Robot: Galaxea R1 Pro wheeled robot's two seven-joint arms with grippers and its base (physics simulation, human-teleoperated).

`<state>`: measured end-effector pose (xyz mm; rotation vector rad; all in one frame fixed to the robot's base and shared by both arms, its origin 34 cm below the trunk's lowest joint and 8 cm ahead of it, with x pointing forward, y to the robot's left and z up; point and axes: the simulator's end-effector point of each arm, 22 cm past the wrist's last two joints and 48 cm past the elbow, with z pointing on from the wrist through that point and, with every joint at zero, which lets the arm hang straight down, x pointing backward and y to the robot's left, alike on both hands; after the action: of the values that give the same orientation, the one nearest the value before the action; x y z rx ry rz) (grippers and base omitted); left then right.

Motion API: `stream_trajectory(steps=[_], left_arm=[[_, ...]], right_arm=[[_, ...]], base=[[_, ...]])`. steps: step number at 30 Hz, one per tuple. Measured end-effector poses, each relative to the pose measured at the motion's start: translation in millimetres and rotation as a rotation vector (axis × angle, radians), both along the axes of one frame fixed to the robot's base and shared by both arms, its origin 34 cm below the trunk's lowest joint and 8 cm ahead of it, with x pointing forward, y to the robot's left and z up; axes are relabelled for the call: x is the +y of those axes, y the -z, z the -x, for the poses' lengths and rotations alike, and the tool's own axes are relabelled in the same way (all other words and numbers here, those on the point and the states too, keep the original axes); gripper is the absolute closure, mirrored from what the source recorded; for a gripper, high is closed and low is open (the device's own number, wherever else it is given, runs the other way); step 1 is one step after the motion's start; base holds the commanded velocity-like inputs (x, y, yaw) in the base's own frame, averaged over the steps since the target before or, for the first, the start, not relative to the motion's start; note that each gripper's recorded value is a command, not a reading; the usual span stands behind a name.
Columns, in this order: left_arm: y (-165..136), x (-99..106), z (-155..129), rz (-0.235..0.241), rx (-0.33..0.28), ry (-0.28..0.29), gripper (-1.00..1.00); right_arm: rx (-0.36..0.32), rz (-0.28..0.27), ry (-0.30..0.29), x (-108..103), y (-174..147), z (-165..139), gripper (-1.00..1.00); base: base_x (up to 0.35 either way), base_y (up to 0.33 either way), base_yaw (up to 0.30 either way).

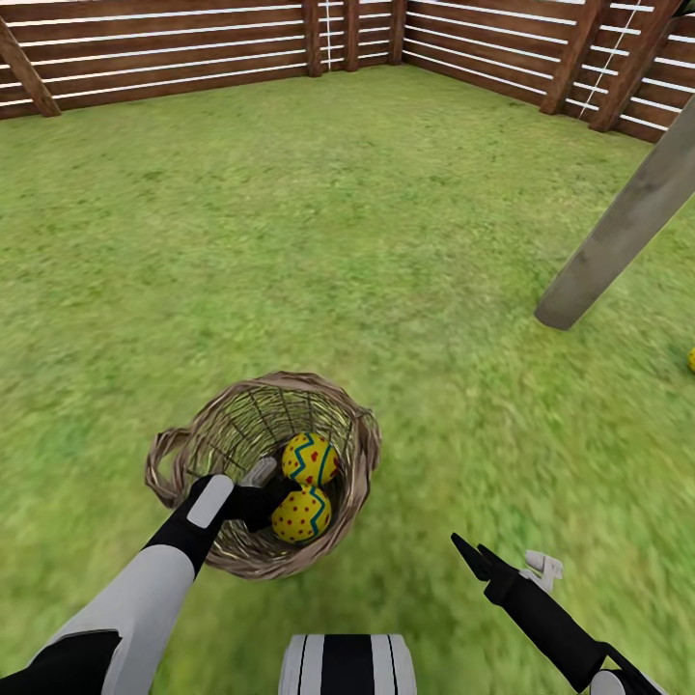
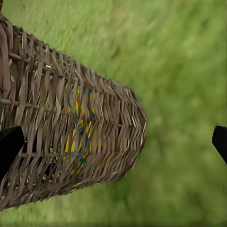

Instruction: Take the three Easter eggs out of the wicker basket on the lawn in the garden, then place them on the lawn next to a single tree (choose any tree) so that all three eggs are next to the same tree and none are left in the basket.

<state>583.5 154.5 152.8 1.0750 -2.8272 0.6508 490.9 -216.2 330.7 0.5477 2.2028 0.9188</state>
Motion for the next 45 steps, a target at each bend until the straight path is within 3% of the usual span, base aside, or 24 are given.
stream_trajectory(steps=[23, 45], left_arm=[[0.9, -1.5, 2.1, 0.006, 0.008, -0.009, 1.0], [-9.1, -0.6, 1.9, -0.003, 0.005, 0.016, 1.0]], right_arm=[[0.001, 0.0, 0.0, 0.1, 0.0, 0.1, -1.0], [-0.023, -0.001, 0.0, 0.1, -10.4, -3.8, -1.0]], base=[[0.0, 0.0, 0.0], [0.0, 0.0, 0.0]])
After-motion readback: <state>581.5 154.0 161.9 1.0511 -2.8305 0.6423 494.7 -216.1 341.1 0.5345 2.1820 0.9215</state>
